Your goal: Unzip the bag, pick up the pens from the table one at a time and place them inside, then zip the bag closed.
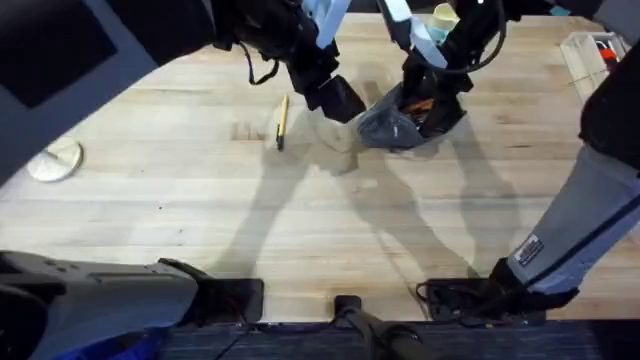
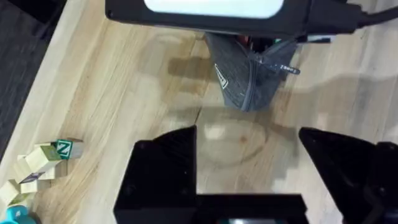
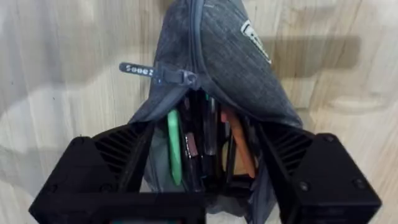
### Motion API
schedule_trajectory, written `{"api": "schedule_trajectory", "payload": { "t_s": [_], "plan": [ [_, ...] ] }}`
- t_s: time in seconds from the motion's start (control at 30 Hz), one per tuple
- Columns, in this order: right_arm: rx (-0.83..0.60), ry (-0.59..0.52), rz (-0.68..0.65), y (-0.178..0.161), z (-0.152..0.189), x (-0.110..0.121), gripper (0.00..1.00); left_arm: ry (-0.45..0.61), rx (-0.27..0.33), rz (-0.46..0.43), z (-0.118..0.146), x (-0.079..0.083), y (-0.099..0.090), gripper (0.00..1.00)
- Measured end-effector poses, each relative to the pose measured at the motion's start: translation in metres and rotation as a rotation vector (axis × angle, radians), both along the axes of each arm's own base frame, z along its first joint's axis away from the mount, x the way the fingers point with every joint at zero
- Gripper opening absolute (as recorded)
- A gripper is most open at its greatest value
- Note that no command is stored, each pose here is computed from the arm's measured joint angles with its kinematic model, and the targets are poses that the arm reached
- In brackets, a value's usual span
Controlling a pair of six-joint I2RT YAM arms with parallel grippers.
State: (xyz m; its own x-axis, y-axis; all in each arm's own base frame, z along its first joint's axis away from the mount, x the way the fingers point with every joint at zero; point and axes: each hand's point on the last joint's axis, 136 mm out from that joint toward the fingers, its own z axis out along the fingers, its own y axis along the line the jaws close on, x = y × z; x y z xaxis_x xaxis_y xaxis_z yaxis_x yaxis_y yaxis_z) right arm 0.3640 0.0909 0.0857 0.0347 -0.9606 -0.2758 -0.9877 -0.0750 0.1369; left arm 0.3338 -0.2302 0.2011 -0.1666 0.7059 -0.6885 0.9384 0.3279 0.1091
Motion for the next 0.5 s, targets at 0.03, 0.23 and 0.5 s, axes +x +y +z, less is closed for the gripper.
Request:
{"api": "schedule_trajectory", "payload": {
  "t_s": [0.03,0.23,0.5],
  "plan": [
    [0.0,0.0,0.0,0.0,0.0,0.0,0.996,0.0,0.0,0.0,0.0001,0.0,-0.0001,0.993],
    [0.0,0.0,0.0,0.0,0.0,-0.0001,0.996,0.0,-0.002,-0.002,0.0002,-0.0002,-0.0003,0.993],
    [-0.003,0.014,-0.012,-0.0002,0.0003,-0.0024,0.996,0.0,-0.002,-0.001,0.0002,-0.0002,-0.0003,0.993]
  ]
}}
